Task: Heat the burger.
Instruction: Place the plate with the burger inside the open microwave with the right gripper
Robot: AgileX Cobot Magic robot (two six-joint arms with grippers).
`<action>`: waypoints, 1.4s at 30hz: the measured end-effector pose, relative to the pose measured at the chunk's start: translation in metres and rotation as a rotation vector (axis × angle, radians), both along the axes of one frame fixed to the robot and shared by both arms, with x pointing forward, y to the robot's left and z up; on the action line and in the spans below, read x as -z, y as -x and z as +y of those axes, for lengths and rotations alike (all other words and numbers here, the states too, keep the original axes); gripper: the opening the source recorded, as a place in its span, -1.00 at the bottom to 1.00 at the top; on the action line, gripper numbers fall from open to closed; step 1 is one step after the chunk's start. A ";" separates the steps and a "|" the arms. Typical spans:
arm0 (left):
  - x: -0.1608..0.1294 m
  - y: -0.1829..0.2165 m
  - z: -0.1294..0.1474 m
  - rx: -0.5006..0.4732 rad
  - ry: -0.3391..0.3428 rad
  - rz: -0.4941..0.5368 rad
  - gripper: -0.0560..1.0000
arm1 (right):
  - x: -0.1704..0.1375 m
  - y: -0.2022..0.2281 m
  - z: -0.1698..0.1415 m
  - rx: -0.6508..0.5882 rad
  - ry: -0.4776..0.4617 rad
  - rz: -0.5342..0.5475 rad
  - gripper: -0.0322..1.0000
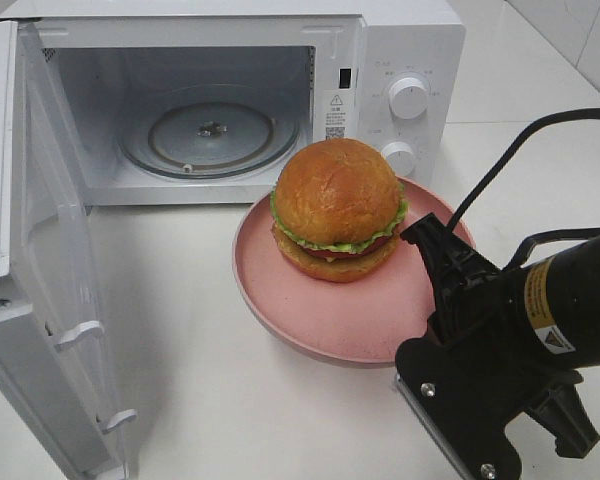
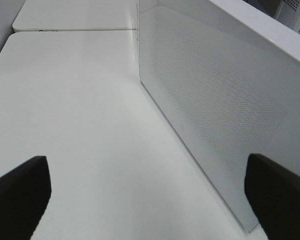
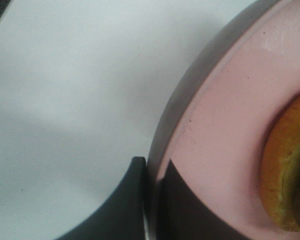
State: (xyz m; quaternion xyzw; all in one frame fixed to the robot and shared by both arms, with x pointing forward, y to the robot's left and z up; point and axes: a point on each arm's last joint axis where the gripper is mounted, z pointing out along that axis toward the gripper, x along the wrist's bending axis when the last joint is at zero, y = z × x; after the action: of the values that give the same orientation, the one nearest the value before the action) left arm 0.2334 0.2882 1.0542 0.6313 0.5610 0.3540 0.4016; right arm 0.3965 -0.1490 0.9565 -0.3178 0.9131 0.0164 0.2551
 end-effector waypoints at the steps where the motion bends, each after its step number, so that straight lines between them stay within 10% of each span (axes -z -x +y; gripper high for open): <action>1: 0.000 0.000 0.000 0.000 0.000 0.000 0.98 | 0.000 0.000 0.000 0.000 0.000 0.000 -0.88; 42: 0.000 0.000 0.000 0.000 0.000 0.000 0.98 | -0.015 -0.056 0.029 -0.131 -0.015 0.127 -0.88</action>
State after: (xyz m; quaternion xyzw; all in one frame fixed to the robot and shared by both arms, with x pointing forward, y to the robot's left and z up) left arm 0.2334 0.2882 1.0542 0.6313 0.5610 0.3540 0.4016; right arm 0.4526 -0.1200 0.9713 -0.3730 0.9046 0.0600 0.1976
